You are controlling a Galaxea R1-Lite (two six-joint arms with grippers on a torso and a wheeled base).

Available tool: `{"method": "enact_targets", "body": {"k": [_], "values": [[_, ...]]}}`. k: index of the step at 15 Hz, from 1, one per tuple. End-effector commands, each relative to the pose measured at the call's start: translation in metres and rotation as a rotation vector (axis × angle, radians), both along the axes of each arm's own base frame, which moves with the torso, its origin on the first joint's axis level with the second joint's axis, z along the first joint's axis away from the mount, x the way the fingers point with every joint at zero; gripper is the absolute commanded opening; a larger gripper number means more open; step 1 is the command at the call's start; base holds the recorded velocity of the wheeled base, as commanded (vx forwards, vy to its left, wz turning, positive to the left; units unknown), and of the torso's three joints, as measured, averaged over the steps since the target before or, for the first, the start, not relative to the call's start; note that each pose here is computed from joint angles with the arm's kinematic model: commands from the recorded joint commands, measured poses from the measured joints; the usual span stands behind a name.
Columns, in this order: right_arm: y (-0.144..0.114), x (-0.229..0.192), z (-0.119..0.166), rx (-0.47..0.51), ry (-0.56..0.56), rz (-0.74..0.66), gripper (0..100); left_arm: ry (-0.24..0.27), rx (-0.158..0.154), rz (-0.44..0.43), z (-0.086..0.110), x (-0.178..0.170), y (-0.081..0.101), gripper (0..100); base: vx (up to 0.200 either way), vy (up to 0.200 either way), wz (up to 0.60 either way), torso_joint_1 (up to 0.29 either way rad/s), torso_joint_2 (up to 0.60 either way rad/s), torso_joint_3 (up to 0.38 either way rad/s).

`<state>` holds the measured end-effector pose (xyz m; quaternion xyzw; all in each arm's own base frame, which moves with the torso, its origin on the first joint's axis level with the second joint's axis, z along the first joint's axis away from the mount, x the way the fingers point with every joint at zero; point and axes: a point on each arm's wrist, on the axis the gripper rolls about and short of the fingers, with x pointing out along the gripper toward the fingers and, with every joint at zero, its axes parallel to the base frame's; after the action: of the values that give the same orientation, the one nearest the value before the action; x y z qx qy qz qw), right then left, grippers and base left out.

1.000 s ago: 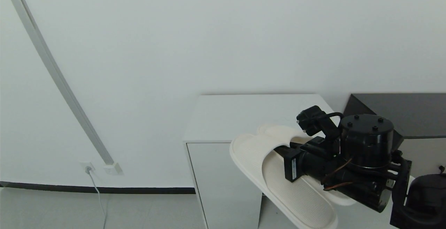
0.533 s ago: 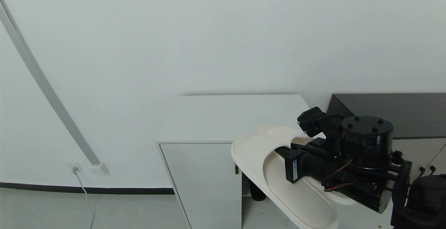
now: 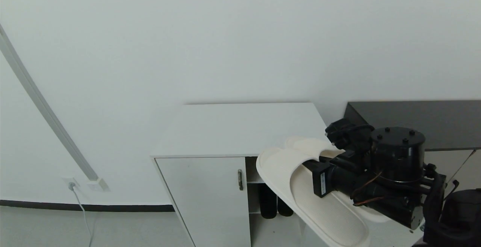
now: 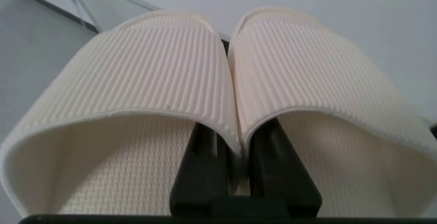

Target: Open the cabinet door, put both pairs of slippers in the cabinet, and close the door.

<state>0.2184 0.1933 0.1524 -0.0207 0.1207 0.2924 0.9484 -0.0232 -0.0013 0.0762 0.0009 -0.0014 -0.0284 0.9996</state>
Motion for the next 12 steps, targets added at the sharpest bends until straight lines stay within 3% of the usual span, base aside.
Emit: {"method": "enact_targets", "body": {"k": [1, 12], "values": [[0.0008, -0.0006, -0.0011, -0.002, 0.002, 0.005, 0, 0.001, 0.000, 0.000, 0.0000, 0.0001, 0.0000, 0, 0.000, 0.000, 0.00, 0.000, 0.00, 0.000], [0.0006, -0.0036, -0.0049, -0.027, 0.002, 0.017, 0, 0.001, -0.002, 0.000, 0.0000, 0.0001, 0.0000, 0, 0.000, 0.000, 0.00, -0.011, 0.02, 0.012]]}}
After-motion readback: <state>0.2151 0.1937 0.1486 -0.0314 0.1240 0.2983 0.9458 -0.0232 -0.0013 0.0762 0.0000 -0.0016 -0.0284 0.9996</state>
